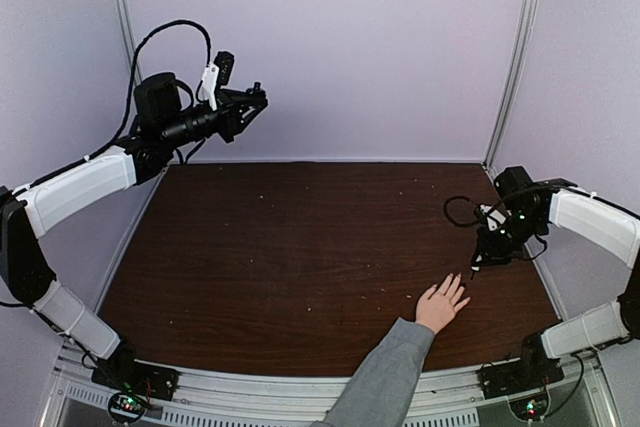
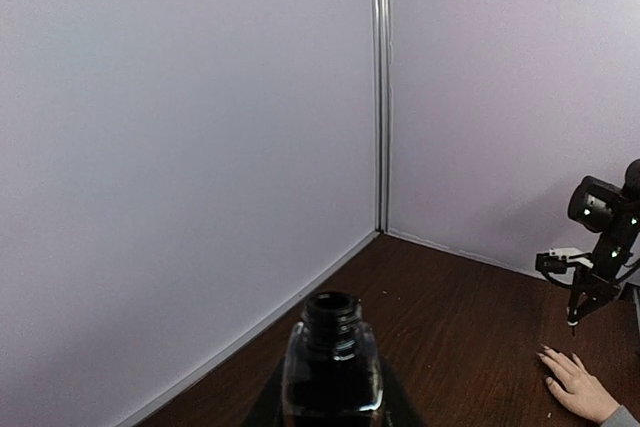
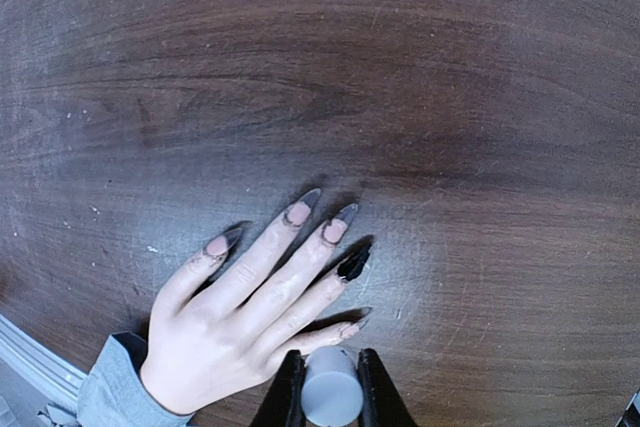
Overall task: Paint the nails
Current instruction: Paint the hand on the nail.
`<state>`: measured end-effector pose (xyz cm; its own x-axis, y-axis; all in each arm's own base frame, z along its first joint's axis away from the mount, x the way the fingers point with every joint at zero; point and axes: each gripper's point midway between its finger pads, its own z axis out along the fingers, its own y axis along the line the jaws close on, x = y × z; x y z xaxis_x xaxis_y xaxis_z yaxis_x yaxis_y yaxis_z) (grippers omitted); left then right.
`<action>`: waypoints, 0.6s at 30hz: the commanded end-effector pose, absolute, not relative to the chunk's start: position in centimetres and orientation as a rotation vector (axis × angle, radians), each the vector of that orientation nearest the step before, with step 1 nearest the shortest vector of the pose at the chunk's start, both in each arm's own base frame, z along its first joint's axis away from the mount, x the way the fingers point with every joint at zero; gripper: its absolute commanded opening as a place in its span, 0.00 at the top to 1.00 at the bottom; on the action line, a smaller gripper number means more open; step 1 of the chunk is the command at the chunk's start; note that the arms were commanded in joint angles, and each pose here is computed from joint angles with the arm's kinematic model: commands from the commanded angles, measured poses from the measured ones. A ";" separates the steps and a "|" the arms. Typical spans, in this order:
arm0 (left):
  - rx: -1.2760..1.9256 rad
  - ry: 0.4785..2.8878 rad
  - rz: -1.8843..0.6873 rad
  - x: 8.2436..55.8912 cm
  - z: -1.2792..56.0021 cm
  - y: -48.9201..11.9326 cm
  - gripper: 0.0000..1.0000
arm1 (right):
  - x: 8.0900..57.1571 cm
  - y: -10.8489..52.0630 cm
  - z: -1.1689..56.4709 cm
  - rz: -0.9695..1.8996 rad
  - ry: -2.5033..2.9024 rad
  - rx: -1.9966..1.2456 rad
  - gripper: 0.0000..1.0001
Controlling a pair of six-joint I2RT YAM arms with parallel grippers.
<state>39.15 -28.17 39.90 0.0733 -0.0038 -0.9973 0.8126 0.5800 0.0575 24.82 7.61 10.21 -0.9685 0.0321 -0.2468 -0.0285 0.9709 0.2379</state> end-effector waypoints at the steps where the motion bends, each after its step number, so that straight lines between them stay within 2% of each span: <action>1: 0.740 1.340 -0.681 39.6 41.6 -27.6 1.00 | 25.4 6.5 9.5 0.261 2.875 0.043 1.00; 18: 0.746 1.357 -0.678 40.7 41.6 -27.7 1.00 | 26.7 6.9 7.2 0.276 2.898 0.007 1.00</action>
